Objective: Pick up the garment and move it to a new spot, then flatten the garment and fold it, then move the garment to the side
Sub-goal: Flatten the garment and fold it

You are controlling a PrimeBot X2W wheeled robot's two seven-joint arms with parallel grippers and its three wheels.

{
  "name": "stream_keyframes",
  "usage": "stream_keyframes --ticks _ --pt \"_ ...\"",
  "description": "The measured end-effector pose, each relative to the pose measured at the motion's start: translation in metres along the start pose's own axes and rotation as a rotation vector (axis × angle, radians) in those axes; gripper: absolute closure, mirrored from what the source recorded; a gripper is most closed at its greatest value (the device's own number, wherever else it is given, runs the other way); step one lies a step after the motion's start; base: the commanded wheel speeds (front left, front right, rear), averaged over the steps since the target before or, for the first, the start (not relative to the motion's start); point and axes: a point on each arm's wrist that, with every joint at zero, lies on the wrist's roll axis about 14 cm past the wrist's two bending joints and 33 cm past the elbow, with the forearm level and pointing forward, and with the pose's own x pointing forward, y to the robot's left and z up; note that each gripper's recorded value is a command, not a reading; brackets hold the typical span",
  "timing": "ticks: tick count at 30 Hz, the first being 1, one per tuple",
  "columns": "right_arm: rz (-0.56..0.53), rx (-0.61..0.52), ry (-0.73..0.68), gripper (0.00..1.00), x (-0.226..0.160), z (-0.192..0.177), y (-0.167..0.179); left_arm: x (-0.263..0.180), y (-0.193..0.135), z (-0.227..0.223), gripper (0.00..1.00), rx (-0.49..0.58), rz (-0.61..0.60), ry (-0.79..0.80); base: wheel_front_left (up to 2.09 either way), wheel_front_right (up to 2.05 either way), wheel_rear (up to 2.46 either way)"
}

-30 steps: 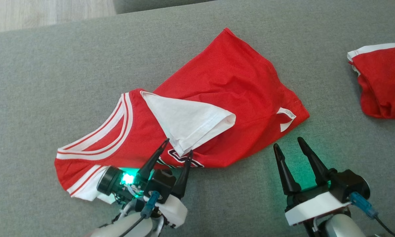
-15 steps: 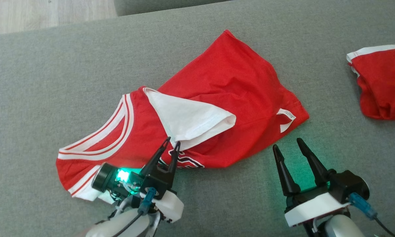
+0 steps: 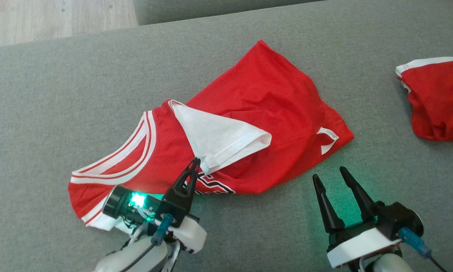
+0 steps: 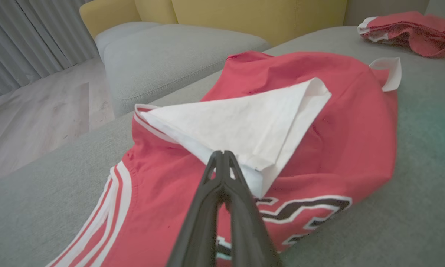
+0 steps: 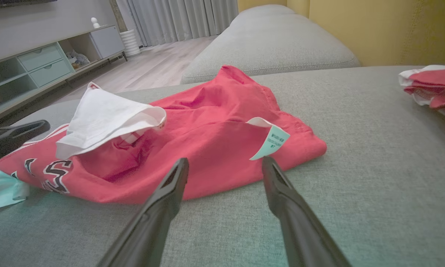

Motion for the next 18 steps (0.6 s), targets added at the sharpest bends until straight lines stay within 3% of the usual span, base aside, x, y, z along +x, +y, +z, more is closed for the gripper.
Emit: stream_keyframes --ticks 1,2,3,7,18 --pt "0.001 0.0 0.002 0.0 0.0 -0.001 0.0 0.001 0.0 0.003 1.0 -0.019 0.006 -0.01 0.0 0.0 0.0" --pt "0.001 0.0 0.003 0.0 0.0 -0.001 0.0 0.002 0.001 0.007 0.42 -0.05 0.015 -0.012 0.0 0.0 0.0" --pt "0.001 0.0 0.003 0.0 0.0 -0.001 0.0 0.002 0.001 0.007 0.0 -0.05 0.015 -0.012 0.0 0.0 0.0" --pt "0.002 -0.001 0.008 0.0 0.0 -0.002 0.0 0.006 -0.01 0.014 0.0 -0.196 -0.008 -0.005 0.0 0.0 0.0" --pt "-0.011 0.006 0.014 0.0 -0.001 -0.004 -0.003 0.008 -0.021 -0.019 0.0 -0.181 -0.047 0.154 0.0 0.0 0.0"
